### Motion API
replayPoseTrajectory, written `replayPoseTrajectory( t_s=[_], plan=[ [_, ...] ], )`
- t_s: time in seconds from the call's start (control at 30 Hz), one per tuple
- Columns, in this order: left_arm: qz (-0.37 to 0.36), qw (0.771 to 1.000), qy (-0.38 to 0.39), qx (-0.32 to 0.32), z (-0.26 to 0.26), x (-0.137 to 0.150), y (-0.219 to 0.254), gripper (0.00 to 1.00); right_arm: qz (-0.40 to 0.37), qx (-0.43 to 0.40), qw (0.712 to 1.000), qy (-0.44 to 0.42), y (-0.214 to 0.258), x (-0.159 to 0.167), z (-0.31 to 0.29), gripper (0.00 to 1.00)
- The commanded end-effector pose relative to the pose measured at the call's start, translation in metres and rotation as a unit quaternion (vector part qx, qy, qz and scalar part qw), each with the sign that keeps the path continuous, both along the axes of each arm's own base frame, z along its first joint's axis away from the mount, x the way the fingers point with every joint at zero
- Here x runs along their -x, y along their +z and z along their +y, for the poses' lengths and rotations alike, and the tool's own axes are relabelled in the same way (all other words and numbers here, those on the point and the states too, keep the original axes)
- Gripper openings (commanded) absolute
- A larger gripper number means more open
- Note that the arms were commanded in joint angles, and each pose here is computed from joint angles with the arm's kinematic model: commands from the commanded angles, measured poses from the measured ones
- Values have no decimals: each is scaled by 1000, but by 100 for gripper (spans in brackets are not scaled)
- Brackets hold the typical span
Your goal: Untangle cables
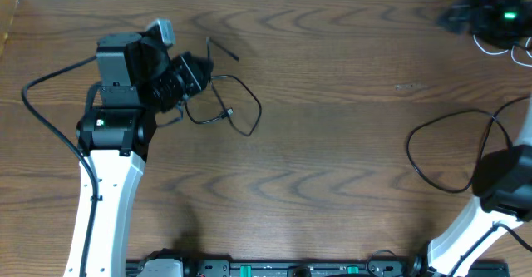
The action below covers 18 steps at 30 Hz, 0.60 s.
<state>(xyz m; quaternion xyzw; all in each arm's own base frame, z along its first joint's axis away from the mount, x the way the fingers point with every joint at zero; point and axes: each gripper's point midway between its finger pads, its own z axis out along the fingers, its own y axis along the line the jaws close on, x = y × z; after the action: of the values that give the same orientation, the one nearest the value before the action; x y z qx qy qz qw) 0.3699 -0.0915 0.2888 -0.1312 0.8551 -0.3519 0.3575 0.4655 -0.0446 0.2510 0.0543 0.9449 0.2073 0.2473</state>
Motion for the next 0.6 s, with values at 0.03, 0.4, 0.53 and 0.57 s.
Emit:
replayPoseTrajectory(
  t_s=[0.03,0.4,0.53,0.57],
  plan=[
    [-46,993,6,110,-12,-5,57,7,-38,-28,989,140,14,4,82,99],
    [-101,960,95,242,30,-28,118,7,-63,-70,903,419,-24,42,268,99],
    [-81,947,136,281,51,-30,119,7,-99,-163,839,509,-22,66,316,96],
    [-78,943,145,289,57,-31,120,7,-105,-179,826,524,-24,70,323,94]
  ],
)
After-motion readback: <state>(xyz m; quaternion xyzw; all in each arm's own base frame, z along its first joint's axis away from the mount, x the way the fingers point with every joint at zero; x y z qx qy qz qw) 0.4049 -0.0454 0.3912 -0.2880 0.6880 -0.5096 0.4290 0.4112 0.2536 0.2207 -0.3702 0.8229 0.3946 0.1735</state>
